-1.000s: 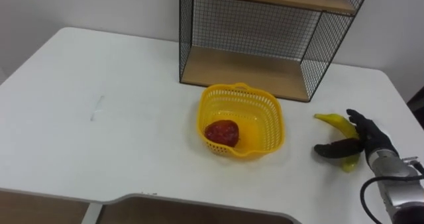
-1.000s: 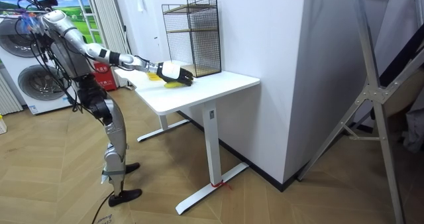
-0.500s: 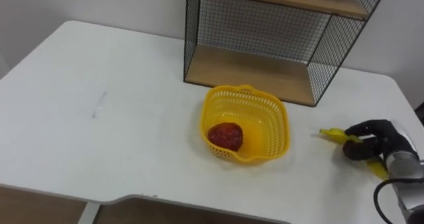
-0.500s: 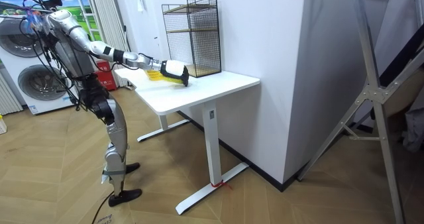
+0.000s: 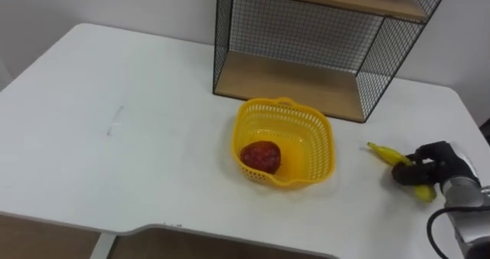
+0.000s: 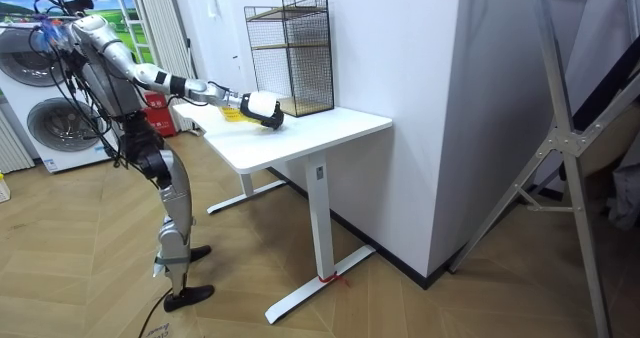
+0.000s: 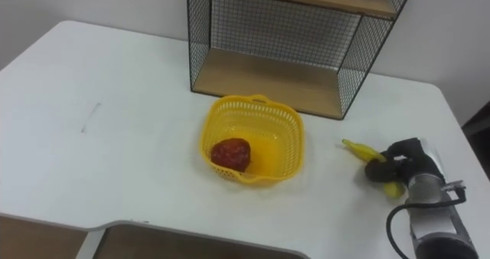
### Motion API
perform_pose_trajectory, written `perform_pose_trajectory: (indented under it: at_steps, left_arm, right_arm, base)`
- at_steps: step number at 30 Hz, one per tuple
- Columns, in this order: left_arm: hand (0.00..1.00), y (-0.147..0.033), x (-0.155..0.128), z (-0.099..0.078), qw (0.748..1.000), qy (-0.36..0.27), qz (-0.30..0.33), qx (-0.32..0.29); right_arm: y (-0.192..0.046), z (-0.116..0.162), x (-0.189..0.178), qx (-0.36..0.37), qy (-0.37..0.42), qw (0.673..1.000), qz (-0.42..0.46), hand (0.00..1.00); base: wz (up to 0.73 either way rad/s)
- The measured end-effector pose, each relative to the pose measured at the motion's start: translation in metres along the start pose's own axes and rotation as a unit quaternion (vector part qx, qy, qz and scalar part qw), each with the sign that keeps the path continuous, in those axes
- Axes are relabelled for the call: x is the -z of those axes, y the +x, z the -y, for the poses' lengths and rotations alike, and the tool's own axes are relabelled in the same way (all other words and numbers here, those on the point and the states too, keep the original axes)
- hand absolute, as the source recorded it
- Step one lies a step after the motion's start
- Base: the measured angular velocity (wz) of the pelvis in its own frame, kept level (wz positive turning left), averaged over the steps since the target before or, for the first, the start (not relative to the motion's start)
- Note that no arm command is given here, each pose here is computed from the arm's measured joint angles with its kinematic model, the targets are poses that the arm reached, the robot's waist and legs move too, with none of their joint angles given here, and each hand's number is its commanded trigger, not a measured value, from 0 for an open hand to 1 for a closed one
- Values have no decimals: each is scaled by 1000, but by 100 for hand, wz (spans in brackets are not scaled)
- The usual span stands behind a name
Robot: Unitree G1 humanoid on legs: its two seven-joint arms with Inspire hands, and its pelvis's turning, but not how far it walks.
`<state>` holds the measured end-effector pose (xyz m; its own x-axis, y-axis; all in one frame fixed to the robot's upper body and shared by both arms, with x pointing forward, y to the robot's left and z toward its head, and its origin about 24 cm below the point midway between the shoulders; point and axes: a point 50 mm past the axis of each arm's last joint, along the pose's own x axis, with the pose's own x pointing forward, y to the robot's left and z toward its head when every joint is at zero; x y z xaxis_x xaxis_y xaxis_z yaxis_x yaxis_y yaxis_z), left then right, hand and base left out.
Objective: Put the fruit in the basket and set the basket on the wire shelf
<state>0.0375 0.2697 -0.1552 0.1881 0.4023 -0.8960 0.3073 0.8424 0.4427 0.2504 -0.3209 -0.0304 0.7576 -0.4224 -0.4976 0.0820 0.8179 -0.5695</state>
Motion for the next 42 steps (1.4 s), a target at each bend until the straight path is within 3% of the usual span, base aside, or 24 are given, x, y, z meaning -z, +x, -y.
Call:
perform_pose_trajectory:
  at_steps: [4, 9, 15, 21, 36, 42]
  left_arm:
    - [0, -1, -1, 5, 1000, 6, 3, 10]
    - [0, -1, -10, 11, 1000, 12, 23, 15]
    - [0, -4, -2, 23, 999, 10, 22, 24]
    - [0, -8, 1, 38, 999, 4, 19, 40]
    - [0, -8, 7, 41, 999, 4, 9, 45]
    - [0, -8, 4, 39, 999, 6, 13, 44]
  right_arm:
    - [-7, -13, -11, -28, 96, 994, 31, 100]
    - [-36, -57, -38, -134, 227, 958, 110, 100]
    - [-59, -60, -81, -168, 327, 907, 205, 100]
    - [-69, -50, -99, -159, 345, 888, 259, 100]
    - [-80, -39, -116, -148, 361, 871, 298, 100]
    - [-87, -43, -125, -116, 242, 901, 341, 100]
  base:
    - [-23]
    - [-7]
    - [2]
    - [5]
    - [-3]
    - [-1]
